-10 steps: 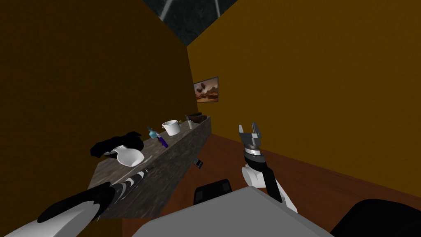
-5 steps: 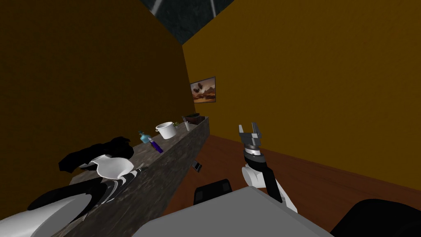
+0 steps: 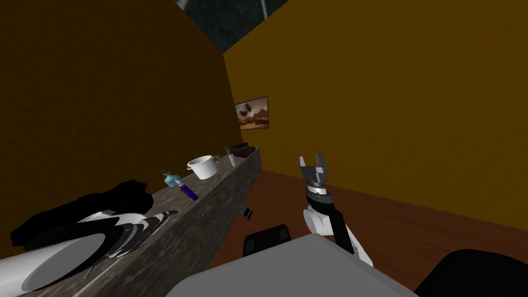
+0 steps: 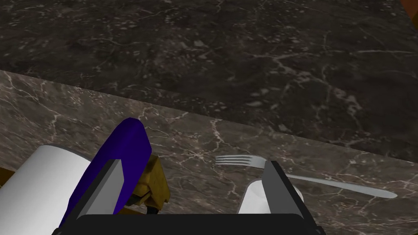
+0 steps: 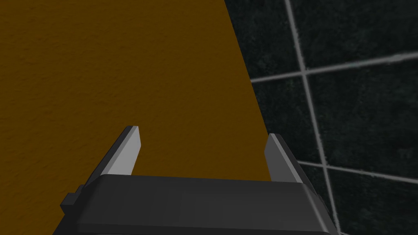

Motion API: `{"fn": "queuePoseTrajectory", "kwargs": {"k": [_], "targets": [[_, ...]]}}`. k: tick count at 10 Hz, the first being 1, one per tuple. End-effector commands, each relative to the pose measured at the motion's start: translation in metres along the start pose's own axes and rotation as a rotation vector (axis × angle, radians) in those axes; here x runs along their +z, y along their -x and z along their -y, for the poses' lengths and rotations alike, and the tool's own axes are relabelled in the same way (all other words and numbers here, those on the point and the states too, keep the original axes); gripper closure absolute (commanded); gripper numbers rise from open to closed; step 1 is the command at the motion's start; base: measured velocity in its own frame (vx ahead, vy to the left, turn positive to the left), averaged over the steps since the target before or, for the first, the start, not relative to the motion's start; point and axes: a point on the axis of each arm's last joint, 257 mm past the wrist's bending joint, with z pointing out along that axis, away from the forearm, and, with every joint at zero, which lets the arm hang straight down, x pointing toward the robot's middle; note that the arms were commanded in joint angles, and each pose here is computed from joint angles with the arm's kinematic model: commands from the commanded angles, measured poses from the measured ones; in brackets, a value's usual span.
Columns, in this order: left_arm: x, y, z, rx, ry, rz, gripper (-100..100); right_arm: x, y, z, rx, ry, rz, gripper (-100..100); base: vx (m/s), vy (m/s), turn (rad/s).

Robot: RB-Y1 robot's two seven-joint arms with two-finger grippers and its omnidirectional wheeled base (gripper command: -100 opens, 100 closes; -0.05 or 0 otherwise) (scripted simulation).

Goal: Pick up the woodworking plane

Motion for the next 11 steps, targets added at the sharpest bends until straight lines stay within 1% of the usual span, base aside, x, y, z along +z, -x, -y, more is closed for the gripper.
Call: {"fn": "queuePoseTrajectory", "kwargs": {"k": [1, 2, 3, 4, 5, 6, 7, 8, 9, 10, 11], "targets": [[-0.008, 0.011, -0.005, -0.028, 0.026, -0.015, -100, 0.0, 0.0, 0.0, 0.0, 0.0, 0.0, 0, 0.095, 0.088, -0.114], [-0.008, 0.007, -0.01, -0.028, 0.049, -0.032, -100, 0.0, 0.0, 0.0, 0.0, 0.0, 0.0, 0, 0.084, 0.089, -0.077], [-0.015, 0.018, -0.012, -0.053, 0.059, -0.039, -100, 0.0, 0.0, 0.0, 0.0, 0.0, 0.0, 0, 0.117, 0.124, -0.138], [-0.016, 0.014, -0.017, -0.054, 0.081, -0.055, -100, 0.0, 0.0, 0.0, 0.0, 0.0, 0.0, 0, 0.093, 0.123, -0.084], [-0.022, 0.022, -0.02, -0.08, 0.094, -0.067, -100, 0.0, 0.0, 0.0, 0.0, 0.0, 0.0, 0, 0.108, 0.173, -0.121], [-0.022, 0.018, -0.024, -0.08, 0.11, -0.079, -100, 0.0, 0.0, 0.0, 0.0, 0.0, 0.0, 0, 0.117, 0.149, -0.078], [-0.027, 0.023, -0.03, -0.106, 0.128, -0.096, -100, 0.0, 0.0, 0.0, 0.0, 0.0, 0.0, 0, 0.158, 0.146, -0.124], [-0.028, 0.02, -0.033, -0.106, 0.14, -0.106, -100, 0.0, 0.0, 0.0, 0.0, 0.0, 0.0, 0, 0.124, 0.14, -0.082], [-0.031, 0.021, -0.041, -0.13, 0.165, -0.13, -100, 0.0, 0.0, 0.0, 0.0, 0.0, 0.0, 0, 0.095, 0.206, -0.13], [-0.032, 0.019, -0.043, -0.13, 0.172, -0.136, -100, 0.0, 0.0, 0.0, 0.0, 0.0, 0.0, 0, 0.103, 0.187, -0.084], [-0.034, 0.015, -0.052, -0.15, 0.198, -0.168, -100, 0.0, 0.0, 0.0, 0.0, 0.0, 0.0, 0, 0.163, 0.143, -0.195]]}}
